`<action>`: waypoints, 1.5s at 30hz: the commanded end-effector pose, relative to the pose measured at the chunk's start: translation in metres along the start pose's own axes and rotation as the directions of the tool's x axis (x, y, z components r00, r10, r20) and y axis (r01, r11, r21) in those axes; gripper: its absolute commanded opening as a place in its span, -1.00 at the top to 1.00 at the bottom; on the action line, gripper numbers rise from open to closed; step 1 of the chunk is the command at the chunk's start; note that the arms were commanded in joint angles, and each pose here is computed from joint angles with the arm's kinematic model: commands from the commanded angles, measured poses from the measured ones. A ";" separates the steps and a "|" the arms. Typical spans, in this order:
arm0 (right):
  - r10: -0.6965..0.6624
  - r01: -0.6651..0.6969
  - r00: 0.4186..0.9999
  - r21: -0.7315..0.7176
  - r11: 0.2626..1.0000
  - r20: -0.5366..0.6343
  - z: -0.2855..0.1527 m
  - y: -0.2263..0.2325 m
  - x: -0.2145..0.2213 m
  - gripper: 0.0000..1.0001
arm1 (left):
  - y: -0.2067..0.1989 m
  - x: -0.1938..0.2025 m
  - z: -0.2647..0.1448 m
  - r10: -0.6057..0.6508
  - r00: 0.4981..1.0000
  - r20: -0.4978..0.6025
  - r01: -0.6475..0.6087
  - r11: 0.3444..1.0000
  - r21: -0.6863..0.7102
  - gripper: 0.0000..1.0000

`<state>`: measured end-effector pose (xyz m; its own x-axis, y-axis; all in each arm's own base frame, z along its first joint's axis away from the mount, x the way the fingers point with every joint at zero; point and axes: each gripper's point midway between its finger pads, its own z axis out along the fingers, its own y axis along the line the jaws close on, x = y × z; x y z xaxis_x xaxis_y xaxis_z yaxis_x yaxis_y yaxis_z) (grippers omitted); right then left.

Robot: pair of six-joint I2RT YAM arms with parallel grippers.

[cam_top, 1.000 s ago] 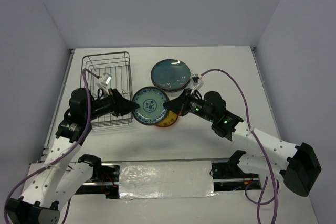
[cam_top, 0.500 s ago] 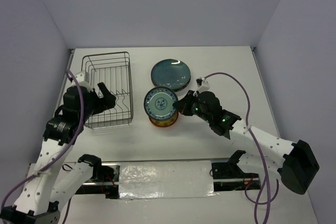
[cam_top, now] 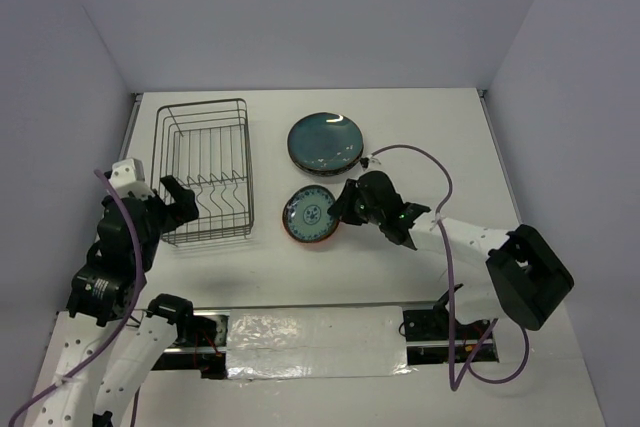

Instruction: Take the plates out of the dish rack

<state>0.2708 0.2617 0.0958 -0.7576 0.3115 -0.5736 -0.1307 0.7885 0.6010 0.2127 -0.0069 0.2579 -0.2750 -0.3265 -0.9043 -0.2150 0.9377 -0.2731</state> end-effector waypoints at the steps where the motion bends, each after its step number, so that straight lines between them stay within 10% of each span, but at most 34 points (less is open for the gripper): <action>1: 0.006 -0.002 0.998 -0.077 0.997 0.054 0.004 0.022 -0.020 0.32 | -0.005 -0.011 0.003 0.018 0.999 0.038 -0.019 1.000 0.015 -0.99; 2: 0.010 -0.006 0.999 -0.073 0.997 0.050 0.005 0.021 -0.019 0.01 | -0.005 -0.011 0.004 0.017 0.999 0.037 -0.018 1.000 0.014 -0.99; 16: -0.082 0.059 0.989 0.175 0.983 0.126 -0.028 -0.010 -0.048 -0.73 | 0.011 -0.009 0.007 0.001 1.000 0.026 0.001 0.996 -0.090 -0.99; 45: -0.403 0.150 0.804 0.506 0.849 0.437 -0.305 -0.042 -0.140 -1.00 | 0.022 -0.013 0.003 -0.008 0.998 0.066 0.017 0.991 -0.133 -0.99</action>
<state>0.1974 0.0379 0.3251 -0.2578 0.2035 -0.9445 0.0662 0.9790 0.1928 0.2108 0.0226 0.2499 -0.2597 -0.3109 -0.9143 -0.3740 0.9052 -0.2016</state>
